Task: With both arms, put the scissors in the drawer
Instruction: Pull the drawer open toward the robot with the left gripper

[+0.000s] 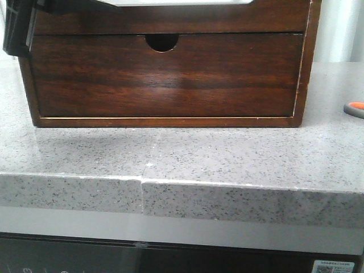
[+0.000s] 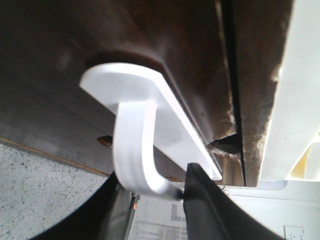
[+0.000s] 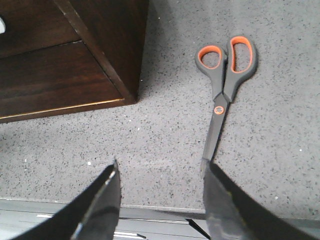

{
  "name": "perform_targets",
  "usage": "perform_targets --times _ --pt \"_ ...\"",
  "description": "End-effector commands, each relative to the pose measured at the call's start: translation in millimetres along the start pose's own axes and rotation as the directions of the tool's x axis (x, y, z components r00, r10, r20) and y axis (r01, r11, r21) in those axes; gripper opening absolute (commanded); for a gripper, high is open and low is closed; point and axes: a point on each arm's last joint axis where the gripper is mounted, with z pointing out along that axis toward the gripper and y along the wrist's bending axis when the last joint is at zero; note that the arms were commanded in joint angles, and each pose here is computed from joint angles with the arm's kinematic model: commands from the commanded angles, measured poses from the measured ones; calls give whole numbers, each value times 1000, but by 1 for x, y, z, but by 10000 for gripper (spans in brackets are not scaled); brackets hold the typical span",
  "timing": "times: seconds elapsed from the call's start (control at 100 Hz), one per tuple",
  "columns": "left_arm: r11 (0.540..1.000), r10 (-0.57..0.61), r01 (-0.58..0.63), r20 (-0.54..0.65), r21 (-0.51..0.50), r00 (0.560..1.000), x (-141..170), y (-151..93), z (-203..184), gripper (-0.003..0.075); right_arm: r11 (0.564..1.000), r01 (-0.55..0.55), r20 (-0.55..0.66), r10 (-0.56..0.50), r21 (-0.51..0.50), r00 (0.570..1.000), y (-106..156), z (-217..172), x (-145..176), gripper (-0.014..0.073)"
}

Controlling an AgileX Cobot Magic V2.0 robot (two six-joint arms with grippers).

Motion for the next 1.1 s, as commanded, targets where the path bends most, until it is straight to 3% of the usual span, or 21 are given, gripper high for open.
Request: perform_targets --times 0.0,0.16,0.55,0.89,1.09 --pt "996 -32 32 2 79 999 0 -20 -5 179 1000 5 82 -4 -8 997 3 -4 -14 331" --pt "996 -32 32 -1 80 999 0 -20 -5 -20 1000 5 80 -4 -7 997 3 -4 -14 331" --pt "996 -36 40 -58 79 998 10 -13 -7 -20 1000 4 48 -4 -2 999 3 -4 -11 331" --pt "993 -5 13 -67 115 998 31 -19 -32 -20 1000 4 48 -4 -2 999 3 -4 -11 331" --pt "994 -23 30 -70 101 997 44 -11 -45 -20 1000 4 42 -4 -1 999 3 -4 -10 331"
